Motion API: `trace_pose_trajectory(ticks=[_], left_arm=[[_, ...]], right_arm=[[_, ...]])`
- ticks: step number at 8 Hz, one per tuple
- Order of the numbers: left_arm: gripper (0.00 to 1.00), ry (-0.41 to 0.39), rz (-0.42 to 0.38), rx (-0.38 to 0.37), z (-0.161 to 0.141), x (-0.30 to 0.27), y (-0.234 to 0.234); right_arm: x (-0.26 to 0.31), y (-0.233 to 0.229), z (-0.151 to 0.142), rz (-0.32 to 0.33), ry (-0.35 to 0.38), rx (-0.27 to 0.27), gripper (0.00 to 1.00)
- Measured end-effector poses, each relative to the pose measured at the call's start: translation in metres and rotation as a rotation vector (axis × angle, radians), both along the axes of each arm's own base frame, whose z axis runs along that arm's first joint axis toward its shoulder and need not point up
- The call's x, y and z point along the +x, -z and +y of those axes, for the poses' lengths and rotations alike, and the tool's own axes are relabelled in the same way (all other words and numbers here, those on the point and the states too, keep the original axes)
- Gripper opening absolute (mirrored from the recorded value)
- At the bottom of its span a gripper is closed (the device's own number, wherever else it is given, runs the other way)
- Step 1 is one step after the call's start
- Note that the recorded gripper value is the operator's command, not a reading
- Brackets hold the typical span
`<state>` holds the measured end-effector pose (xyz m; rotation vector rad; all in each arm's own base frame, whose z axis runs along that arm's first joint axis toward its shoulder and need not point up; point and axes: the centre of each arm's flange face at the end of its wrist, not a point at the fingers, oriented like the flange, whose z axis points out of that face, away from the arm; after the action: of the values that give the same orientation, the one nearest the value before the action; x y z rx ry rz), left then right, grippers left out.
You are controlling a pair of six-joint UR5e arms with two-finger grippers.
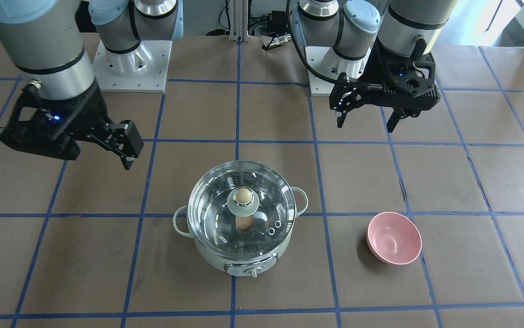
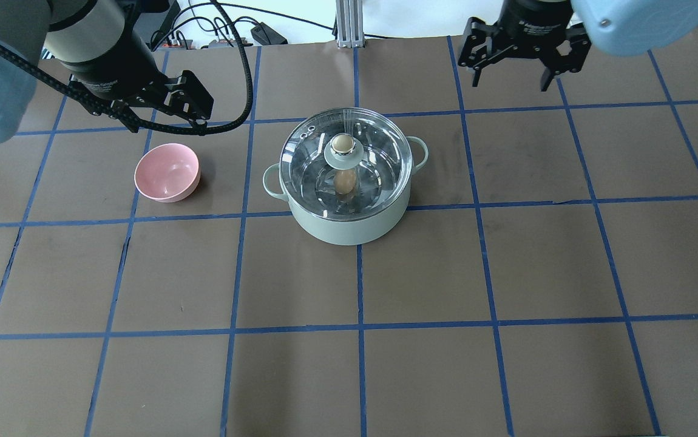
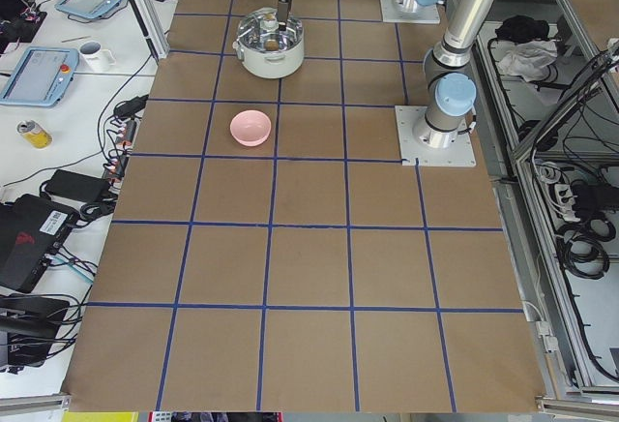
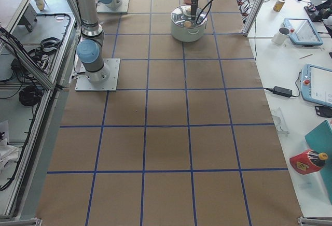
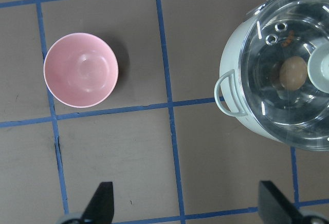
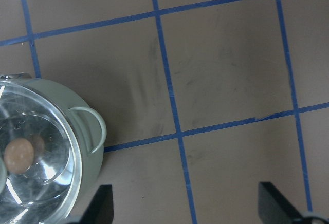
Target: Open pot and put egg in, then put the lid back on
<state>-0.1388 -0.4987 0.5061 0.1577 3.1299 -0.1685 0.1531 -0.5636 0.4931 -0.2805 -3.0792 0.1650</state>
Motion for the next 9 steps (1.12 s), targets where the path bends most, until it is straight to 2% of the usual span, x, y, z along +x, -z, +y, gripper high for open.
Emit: trace_pose_trajectory(ticks=[3,9], left_arm=[[1.0,0.0,-0.001,0.001,0.0,0.0,0.0],[1.0,0.0,-0.002,-0.002,0.0,0.0,0.0]], right_arm=[[-0.044,-0.019,0.005,0.006,-0.011,-0.012,1.0],[-0.047,-0.014,0.008,0.003,-0.027,0.01,1.0]])
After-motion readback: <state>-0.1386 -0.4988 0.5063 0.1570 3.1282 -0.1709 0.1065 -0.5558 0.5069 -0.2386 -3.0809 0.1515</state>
